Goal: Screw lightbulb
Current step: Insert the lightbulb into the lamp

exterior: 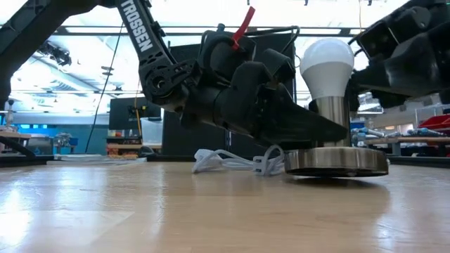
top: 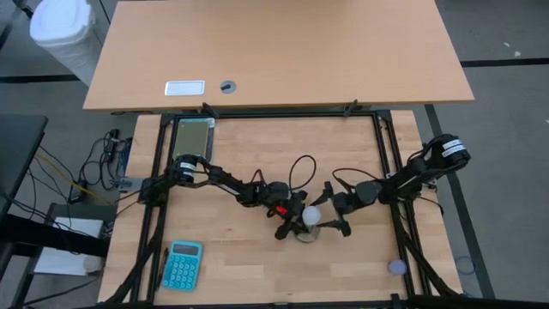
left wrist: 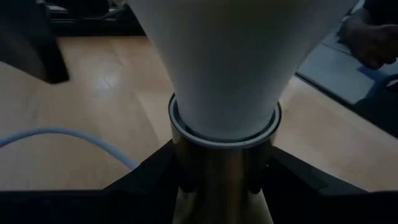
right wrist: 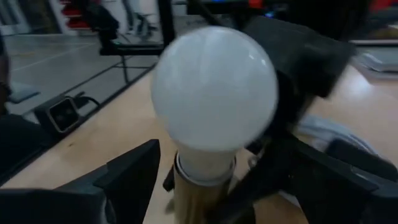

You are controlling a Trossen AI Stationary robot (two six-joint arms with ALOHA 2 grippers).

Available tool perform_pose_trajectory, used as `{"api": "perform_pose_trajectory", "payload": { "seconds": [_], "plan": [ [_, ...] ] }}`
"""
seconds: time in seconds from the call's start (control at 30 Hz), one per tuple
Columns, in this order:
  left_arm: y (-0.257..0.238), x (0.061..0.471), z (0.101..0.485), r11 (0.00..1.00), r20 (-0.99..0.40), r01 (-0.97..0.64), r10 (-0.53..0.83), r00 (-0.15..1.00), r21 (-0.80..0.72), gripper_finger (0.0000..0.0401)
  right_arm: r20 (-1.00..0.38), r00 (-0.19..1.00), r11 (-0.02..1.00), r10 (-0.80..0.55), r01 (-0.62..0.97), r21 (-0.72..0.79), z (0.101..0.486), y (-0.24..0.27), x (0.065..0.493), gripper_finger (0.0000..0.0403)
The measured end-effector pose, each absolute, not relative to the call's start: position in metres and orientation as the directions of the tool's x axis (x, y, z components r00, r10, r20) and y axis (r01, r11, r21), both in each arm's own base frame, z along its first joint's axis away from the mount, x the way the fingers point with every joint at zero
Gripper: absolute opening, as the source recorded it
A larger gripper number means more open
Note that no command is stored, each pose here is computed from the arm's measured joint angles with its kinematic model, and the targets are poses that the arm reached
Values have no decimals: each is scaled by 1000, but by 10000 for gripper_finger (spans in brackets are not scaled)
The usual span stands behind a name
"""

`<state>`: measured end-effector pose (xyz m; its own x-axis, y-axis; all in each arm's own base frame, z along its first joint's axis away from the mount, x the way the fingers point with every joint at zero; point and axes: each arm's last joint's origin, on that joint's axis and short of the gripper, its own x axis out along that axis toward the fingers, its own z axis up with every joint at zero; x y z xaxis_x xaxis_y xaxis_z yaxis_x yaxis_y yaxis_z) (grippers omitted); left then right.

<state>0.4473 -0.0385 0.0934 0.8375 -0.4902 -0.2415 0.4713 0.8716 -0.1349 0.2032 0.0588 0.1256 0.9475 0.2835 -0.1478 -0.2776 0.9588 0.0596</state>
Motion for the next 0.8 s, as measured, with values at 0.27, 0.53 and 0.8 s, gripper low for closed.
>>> {"api": "perform_pose_trajectory", "payload": {
  "seconds": [0.27,0.53,0.8],
  "plan": [
    [-39,447,94,868,-233,480,-497,836,-132,193,-139,917,927,375,-371,53,120,57,227,329],
    [-40,448,95,868,-232,479,-497,836,-129,193,-75,924,926,376,-372,57,108,58,232,298],
    [-40,448,95,870,-229,478,-494,839,-123,193,-46,928,928,369,-365,79,106,58,232,222]
  ]
}}
